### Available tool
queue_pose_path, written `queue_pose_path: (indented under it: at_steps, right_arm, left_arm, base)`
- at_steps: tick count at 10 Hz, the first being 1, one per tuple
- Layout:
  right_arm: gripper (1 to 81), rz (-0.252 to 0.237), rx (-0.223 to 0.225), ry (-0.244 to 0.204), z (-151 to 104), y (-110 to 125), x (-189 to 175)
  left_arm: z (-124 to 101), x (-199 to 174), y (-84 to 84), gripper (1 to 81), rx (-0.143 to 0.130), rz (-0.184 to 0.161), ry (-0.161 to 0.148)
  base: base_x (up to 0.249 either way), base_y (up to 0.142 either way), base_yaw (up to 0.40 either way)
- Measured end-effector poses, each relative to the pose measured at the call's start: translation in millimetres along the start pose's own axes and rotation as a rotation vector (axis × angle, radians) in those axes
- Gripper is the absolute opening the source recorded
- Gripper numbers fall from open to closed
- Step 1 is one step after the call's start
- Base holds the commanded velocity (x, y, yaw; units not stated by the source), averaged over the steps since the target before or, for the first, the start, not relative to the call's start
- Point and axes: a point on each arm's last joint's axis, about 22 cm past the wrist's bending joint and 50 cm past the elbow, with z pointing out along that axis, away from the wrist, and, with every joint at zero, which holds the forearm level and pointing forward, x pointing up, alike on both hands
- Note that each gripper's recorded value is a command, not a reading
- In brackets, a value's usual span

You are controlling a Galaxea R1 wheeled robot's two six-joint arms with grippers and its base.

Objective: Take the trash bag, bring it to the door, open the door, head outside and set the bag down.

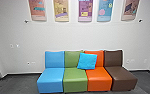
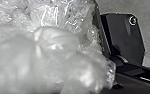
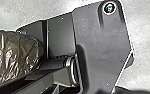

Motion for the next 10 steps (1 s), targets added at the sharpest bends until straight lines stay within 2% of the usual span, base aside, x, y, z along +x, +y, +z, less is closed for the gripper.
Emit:
queue_pose_path:
  at_steps: [2, 8, 10]
  right_arm:
    - [81.1, 0.0, 0.0, 0.0, 0.0, 0.0, 0.0]
    - [81.1, -0.007, -0.001, 0.004, -0.3, 0.2, 2.4]
    - [81.1, -0.009, 0.001, 0.001, 0.3, -1.6, 1.4]
  left_arm:
    - [0.0, 0.0, 0.0, 1.0, 0.0, 0.0, 0.0]
    - [0.2, -4.2, -0.6, 1.0, 0.001, 0.0, -0.011]
    - [-0.5, 1.3, -1.9, 1.0, 0.004, 0.0, -0.003]
  base:
    - [0.0, 0.0, 0.0]
    - [0.0, 0.0, -0.123]
    - [0.0, 0.0, -0.148]
